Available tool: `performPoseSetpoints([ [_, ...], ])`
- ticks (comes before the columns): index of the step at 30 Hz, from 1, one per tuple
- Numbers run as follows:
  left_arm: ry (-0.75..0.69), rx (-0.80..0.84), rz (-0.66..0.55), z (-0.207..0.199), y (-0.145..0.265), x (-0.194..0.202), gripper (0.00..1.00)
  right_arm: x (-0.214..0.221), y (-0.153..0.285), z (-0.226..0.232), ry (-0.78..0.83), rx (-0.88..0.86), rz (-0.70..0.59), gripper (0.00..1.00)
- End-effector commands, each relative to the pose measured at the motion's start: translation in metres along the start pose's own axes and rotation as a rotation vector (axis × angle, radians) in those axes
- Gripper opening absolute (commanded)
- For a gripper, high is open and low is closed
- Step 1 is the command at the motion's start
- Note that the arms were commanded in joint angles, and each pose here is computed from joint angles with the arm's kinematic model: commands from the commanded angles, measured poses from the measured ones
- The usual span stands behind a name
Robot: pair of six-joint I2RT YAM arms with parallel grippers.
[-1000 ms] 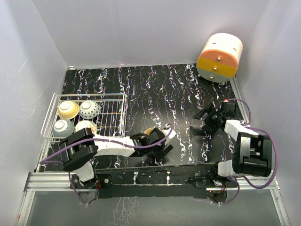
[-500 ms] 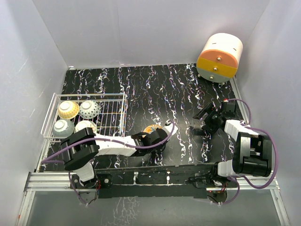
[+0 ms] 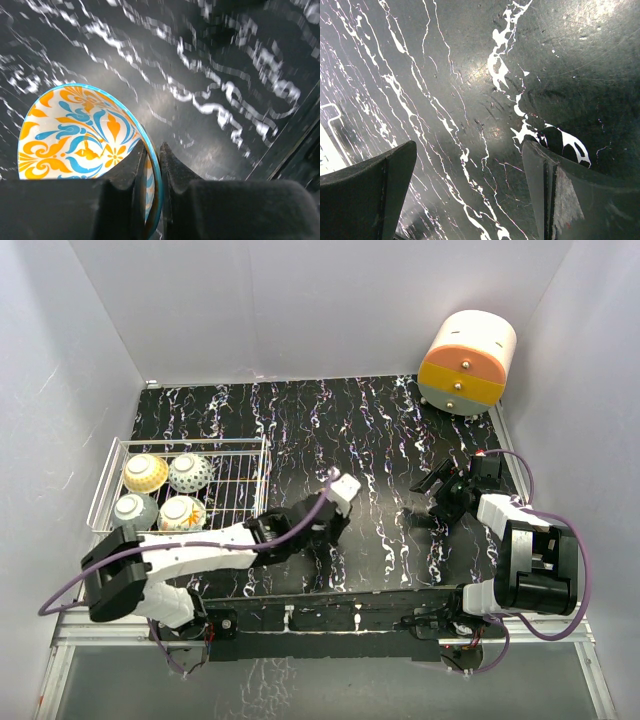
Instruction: Load the bowls into the dish rack
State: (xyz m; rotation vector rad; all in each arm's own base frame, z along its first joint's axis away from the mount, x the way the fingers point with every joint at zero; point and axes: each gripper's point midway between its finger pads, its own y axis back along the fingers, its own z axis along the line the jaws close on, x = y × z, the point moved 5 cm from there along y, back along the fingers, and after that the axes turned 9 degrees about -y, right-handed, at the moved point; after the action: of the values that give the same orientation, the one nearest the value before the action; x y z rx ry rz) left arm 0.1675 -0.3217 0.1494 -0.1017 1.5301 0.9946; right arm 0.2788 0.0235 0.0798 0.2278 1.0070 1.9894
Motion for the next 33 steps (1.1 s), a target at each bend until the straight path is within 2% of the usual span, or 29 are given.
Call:
performPoseSetpoints([
  [1,0.199,-0.038,-0.295,0.044,0.023,-0.08,0.0,-0.009,-0.002,0.0,0.012,0.02,-0.034,0.91],
  [7,0.379,-0.064,-0.505,0.104,0.045,-0.115,0.0,-0.006,-0.002,-0.002,0.012,0.02,-0.028,0.91],
  [13,0.531,-0.17,-0.689,0.169,0.093,-0.127,0.0,-0.005,-0.002,0.0,0.016,0.009,-0.022,0.91],
  [21,0.804,-0.307,-0.906,0.228,0.145,-0.088,0.0,-0.003,-0.001,0.0,0.019,0.002,-0.017,0.91],
  [27,1.009,-0.302,-0.958,0.243,0.14,-0.047,0.0,-0.003,0.001,0.0,0.023,0.0,-0.017,0.91],
  [33,1.128,-0.323,-0.982,0.25,0.136,-0.019,0.0,-0.003,0.001,0.0,0.026,0.002,-0.018,0.91],
])
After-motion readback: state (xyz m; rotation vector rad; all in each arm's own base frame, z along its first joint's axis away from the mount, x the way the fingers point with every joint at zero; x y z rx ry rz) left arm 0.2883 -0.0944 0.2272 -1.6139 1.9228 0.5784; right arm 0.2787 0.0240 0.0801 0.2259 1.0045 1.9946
